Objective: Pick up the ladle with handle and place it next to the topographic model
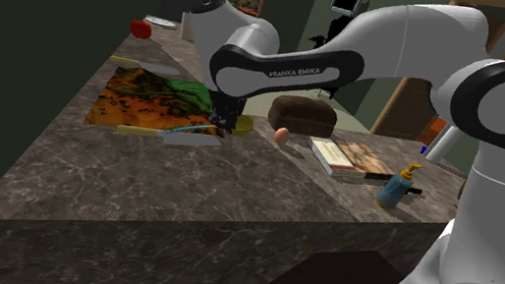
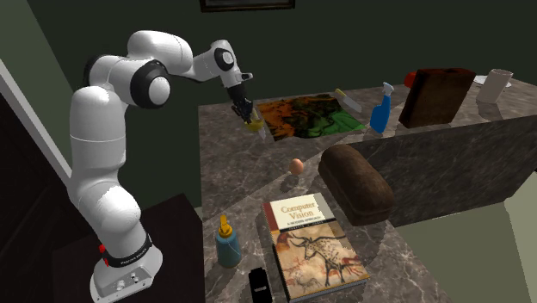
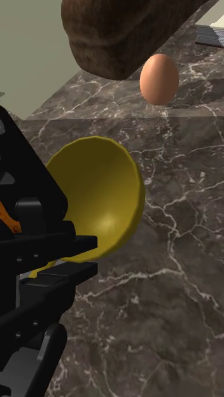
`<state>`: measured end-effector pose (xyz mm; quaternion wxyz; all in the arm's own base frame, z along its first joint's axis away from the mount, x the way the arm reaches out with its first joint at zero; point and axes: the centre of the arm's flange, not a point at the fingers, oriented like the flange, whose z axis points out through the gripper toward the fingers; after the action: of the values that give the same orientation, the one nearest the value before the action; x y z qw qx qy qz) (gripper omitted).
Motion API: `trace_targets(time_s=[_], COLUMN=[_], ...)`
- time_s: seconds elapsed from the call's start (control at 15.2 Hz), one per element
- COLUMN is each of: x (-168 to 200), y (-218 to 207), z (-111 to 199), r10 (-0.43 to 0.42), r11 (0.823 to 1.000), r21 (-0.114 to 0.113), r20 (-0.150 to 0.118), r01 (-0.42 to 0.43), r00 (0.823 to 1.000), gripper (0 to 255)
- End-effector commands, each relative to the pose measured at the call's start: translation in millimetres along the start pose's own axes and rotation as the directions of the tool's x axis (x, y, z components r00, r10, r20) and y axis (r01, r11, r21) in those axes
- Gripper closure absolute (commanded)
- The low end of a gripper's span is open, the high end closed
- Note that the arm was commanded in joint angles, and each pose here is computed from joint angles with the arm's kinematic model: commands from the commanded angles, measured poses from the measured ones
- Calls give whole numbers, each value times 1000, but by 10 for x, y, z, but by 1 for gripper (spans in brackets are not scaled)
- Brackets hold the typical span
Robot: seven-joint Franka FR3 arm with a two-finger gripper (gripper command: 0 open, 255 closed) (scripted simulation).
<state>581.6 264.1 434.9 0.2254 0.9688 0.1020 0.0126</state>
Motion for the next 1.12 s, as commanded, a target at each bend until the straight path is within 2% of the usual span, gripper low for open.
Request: trace_targets(time_s=[0.0,0.86,1.06], x=[7,22,22], y=[-44,-362,-362], z=[91,741,741], r10=[0,0,0], r11=[1000,1000,1000], r21=[0,0,0], r20=[0,0,0], r01=[0,0,0], r00=[1000,1000,1000], gripper=[255,255,255])
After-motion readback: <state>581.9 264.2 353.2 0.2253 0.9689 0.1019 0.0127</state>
